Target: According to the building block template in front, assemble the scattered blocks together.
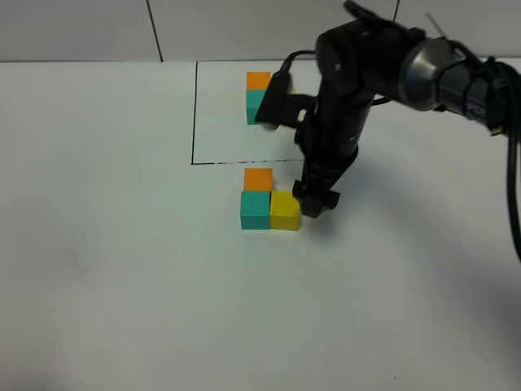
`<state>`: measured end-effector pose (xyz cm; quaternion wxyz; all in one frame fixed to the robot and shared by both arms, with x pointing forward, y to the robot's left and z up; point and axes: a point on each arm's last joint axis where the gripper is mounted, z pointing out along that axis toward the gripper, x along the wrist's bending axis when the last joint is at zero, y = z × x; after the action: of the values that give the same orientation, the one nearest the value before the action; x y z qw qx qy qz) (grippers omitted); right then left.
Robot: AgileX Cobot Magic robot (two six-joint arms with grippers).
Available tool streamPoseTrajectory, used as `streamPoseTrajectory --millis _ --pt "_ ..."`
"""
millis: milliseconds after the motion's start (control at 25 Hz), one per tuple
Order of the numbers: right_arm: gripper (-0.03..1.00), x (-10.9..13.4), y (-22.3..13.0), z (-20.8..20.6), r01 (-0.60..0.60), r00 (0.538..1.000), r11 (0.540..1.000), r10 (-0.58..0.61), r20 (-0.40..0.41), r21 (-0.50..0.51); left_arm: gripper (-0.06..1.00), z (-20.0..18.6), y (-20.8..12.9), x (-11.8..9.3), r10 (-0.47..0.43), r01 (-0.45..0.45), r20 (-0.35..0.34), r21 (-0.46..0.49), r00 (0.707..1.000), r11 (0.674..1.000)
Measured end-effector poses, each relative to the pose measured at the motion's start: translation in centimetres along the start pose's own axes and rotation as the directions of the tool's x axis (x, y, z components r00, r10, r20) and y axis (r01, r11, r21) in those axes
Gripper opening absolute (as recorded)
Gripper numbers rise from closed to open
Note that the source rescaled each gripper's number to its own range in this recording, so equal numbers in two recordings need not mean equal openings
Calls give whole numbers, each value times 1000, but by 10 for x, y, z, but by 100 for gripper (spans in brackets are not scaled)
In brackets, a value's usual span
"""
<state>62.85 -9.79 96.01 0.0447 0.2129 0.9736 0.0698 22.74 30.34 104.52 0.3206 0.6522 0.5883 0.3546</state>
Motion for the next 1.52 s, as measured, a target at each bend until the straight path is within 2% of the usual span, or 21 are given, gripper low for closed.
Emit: streamPoseTrajectory --millis 120,320,480,600,760,880,1200,1360,1520 --pt "89 -39 -34 -18 -238 971 971 238 10 -36 81 0 0 0 0 0 0 0 1000 1000" --pt "89 -90 -105 -59 -512 854 855 517 54 -85 81 0 0 0 0 0 0 0 1000 1000" --pt "89 -106 -154 -89 -656 739 742 669 85 -136 81 0 0 0 0 0 0 0 1000 1000" --pt "89 -104 -188 -104 -736 649 656 754 106 -166 81 0 0 0 0 0 0 0 1000 1000" --pt "89 -86 -234 -113 -798 550 570 821 151 -196 81 0 0 0 0 0 0 0 1000 1000" --pt "89 -67 -253 -122 -807 509 539 842 178 -240 81 0 0 0 0 0 0 0 1000 1000" --pt "89 -14 -258 -160 -777 488 524 851 194 -349 81 0 0 0 -1 1 0 0 1000 1000" --pt "89 28 -256 -174 -757 493 520 852 177 -396 81 0 0 0 -1 1 0 1 1000 1000" --pt "89 74 -265 -182 -743 470 491 867 168 -454 81 0 0 0 -1 1 0 1 1000 1000"
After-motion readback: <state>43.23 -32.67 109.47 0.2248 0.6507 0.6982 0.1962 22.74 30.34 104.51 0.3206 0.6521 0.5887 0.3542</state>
